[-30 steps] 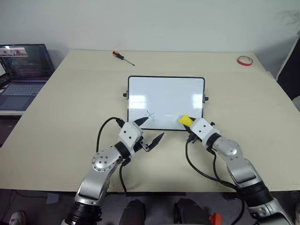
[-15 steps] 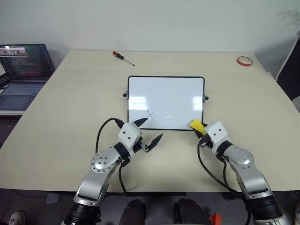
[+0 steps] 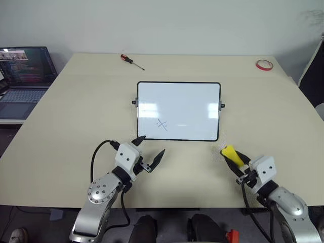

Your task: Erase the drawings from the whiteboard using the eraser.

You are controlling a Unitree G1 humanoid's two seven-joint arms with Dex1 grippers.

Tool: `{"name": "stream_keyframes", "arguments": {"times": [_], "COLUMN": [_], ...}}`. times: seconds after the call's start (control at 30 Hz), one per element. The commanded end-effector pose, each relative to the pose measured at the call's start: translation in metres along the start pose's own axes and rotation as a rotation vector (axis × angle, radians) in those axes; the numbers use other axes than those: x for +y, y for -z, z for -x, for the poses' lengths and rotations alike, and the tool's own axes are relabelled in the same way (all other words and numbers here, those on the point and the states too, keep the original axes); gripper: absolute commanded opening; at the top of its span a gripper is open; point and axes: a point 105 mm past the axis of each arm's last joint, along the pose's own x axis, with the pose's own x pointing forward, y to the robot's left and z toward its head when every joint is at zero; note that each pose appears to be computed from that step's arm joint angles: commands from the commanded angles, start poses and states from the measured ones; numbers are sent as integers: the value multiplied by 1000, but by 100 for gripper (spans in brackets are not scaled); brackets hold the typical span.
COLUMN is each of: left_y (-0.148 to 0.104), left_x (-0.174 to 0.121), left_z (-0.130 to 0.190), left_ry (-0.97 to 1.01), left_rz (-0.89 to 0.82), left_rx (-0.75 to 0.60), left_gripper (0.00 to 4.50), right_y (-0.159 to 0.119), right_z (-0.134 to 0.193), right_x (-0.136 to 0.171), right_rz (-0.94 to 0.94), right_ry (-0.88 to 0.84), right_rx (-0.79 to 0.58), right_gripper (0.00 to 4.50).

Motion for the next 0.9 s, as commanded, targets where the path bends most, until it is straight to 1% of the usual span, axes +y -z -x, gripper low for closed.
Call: {"name": "stream_keyframes", "arguments": {"times": [0.03,0.1,0.23,0.37,0.43,0.53,0.63,0.73,0.9], "left_y": [-18,-18,-13,2,5,4,2,0,-4], "left_x": [-4,-2,20,38,39,32,28,25,28], "left_z": [-2,-2,5,14,15,13,10,7,8], "left_ry": [10,4,-129,-270,-275,-249,-235,-225,-226], "left_rz": [-17,-24,-37,53,53,70,84,87,68], "left_rx": [-61,-59,-28,16,30,24,17,12,9], "left_gripper": [450,450,450,450,450,450,450,450,450], "right_y": [-25,-29,-41,-57,-61,-71,-84,-99,-116], "right_z": [-6,-9,-19,-35,-42,-60,-87,-122,-175], "right_x": [-3,-4,-7,-1,1,12,22,36,54], "right_rz": [33,37,47,45,43,51,74,110,159], "right_ry": [11,12,11,-19,-30,-87,-137,-174,-199], "right_rx": [-97,-107,-147,-200,-217,-260,-302,-343,-350], "right_gripper": [127,127,127,127,127,127,127,127,127]}}
